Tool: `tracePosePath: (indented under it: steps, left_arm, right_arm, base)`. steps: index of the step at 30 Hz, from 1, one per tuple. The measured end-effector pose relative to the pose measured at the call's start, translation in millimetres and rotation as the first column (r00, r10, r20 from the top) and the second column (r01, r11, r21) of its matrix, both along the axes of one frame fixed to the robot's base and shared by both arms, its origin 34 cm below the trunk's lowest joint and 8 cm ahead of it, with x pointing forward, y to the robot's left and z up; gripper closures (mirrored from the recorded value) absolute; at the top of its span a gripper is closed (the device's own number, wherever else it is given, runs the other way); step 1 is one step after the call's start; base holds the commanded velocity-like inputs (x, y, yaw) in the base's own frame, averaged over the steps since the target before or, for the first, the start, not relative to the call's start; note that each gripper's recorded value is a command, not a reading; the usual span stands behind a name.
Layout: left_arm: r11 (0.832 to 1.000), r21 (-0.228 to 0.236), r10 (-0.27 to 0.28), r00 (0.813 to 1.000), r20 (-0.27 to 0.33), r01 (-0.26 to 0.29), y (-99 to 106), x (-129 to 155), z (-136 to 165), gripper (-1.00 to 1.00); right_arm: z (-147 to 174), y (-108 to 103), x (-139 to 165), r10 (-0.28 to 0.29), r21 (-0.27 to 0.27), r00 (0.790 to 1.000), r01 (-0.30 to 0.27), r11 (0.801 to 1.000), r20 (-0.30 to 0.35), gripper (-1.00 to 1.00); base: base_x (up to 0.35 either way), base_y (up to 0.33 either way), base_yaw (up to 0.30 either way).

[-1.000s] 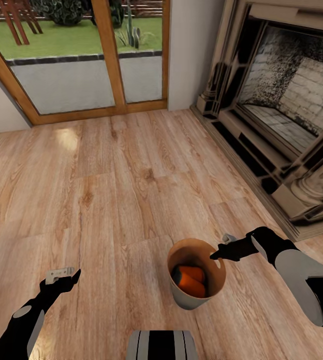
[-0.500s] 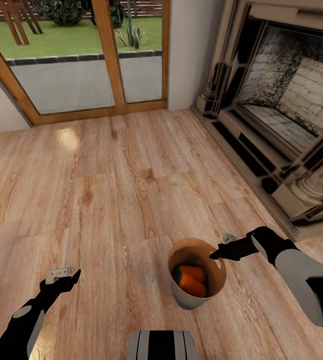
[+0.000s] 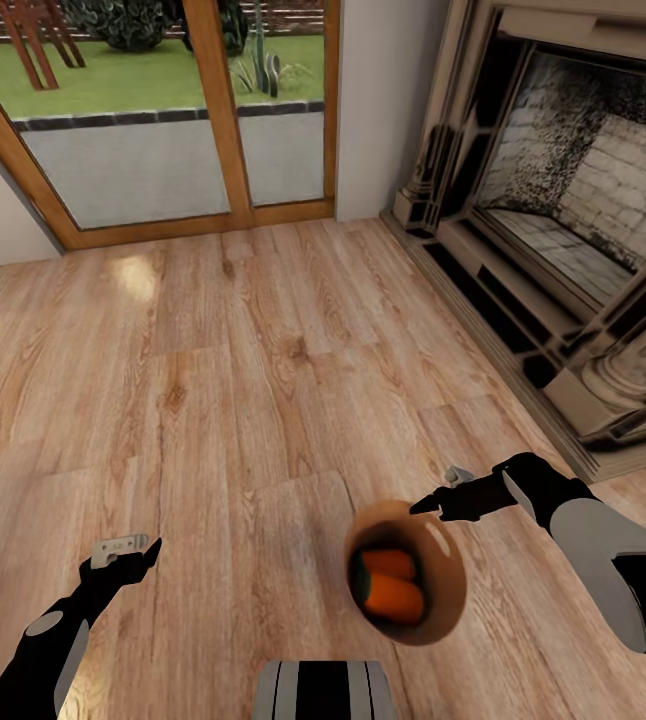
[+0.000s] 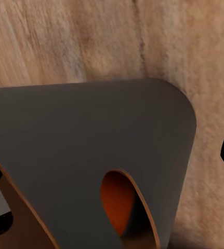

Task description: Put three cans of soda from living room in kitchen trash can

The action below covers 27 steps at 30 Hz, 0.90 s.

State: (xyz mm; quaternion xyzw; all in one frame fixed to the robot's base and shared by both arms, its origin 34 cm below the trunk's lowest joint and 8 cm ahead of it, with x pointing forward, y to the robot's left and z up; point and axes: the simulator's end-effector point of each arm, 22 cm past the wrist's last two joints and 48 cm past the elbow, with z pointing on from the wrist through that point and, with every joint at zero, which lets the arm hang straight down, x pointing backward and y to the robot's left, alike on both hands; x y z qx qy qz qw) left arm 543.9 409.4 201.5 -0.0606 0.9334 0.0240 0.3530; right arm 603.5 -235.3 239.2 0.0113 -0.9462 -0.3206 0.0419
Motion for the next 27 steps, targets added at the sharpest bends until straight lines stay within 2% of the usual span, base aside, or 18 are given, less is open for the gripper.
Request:
tracePosePath:
  steps: [15, 27]
  left_arm:
    - [1.000, 0.000, 0.000, 1.000, 0.000, 0.000, 0.0, -0.2, -0.2, -1.00]
    - [1.000, 0.001, -0.002, 0.999, 0.047, 0.002, -0.1, 13.9, 23.8, -1.00]
  right_arm:
    - [0.2, -0.5, 0.3, -0.002, 0.000, 1.000, 0.002, 1.000, 0.000, -1.00]
    - [27.2, -2.3, 13.1, -0.003, -0.003, 0.999, 0.003, 1.000, 0.051, -1.00]
  base:
    - [0.000, 0.000, 0.000]
    - [0.000, 0.000, 0.000]
